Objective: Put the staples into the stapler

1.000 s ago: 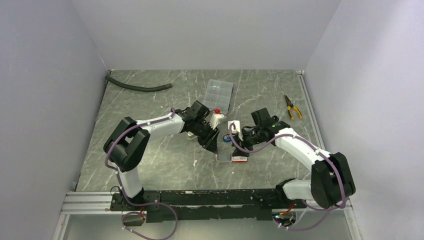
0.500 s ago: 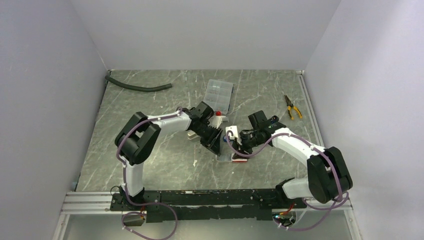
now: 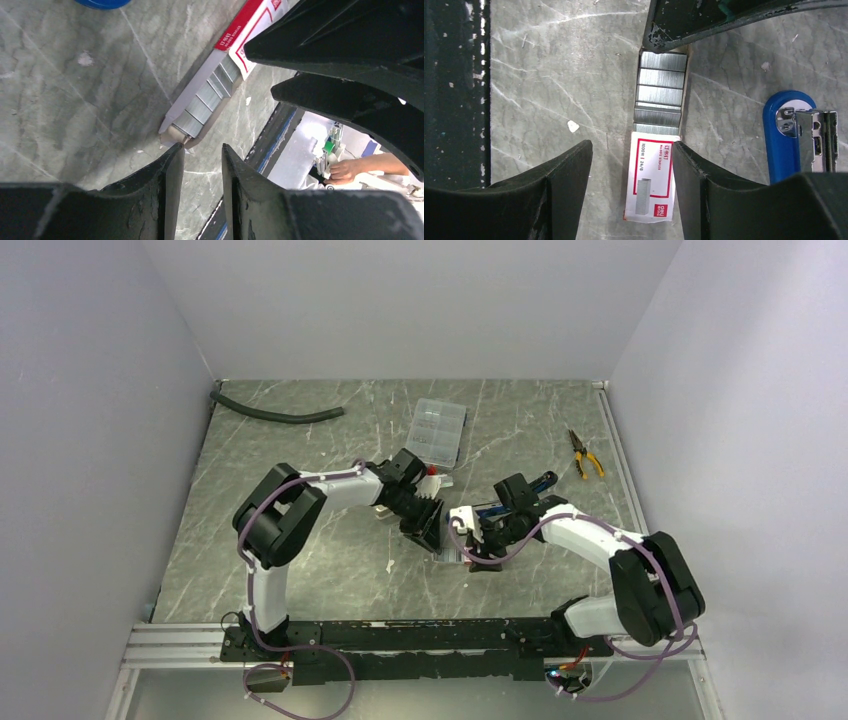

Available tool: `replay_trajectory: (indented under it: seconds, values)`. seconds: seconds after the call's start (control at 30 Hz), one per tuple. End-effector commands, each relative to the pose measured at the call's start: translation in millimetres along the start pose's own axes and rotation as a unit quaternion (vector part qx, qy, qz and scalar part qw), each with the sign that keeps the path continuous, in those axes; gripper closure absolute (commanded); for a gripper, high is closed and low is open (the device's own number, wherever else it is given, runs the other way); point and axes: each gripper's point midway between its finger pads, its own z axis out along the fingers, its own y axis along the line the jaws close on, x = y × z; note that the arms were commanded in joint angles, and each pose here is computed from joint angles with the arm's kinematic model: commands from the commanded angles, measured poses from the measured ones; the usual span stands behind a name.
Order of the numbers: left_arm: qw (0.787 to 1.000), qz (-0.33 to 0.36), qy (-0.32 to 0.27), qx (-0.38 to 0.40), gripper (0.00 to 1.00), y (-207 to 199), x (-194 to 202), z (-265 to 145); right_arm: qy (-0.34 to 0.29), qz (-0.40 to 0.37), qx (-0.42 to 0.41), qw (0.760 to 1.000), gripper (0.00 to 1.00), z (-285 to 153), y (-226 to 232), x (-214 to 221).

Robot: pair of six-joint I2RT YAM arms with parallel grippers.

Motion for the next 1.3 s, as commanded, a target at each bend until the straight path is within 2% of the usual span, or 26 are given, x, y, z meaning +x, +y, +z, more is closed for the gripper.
replay_trajectory:
  seconds: [0.0,0.23,0.57,0.73,0.97,1.27]
  values:
    - [1.0,-0.009,-0.009,-0.007,0.61,5,-7,6,0.001,-0.014,0.022,1.0,0.37,4,-13,-2]
    - [1.0,-0.02,-0.004,-0.02,0.61,13,-4,11,0.021,-0.003,0.021,1.0,0.39,15,-15,6]
    - [0.999,-0.019,0.001,-0.03,0.62,18,-4,15,0.04,0.009,0.036,0.999,0.48,22,-19,13]
    - [1.0,0.002,-0.013,-0.025,0.61,11,-10,7,0.045,0.007,0.038,0.998,0.54,21,-18,16]
    - [0.998,0.05,-0.035,-0.01,0.57,-6,-22,-8,0.027,0.006,0.038,0.999,0.66,20,-21,5]
    - [0.989,0.119,-0.091,0.0,0.48,-10,-45,-56,0.038,-0.107,-0.017,0.993,0.67,13,-11,2]
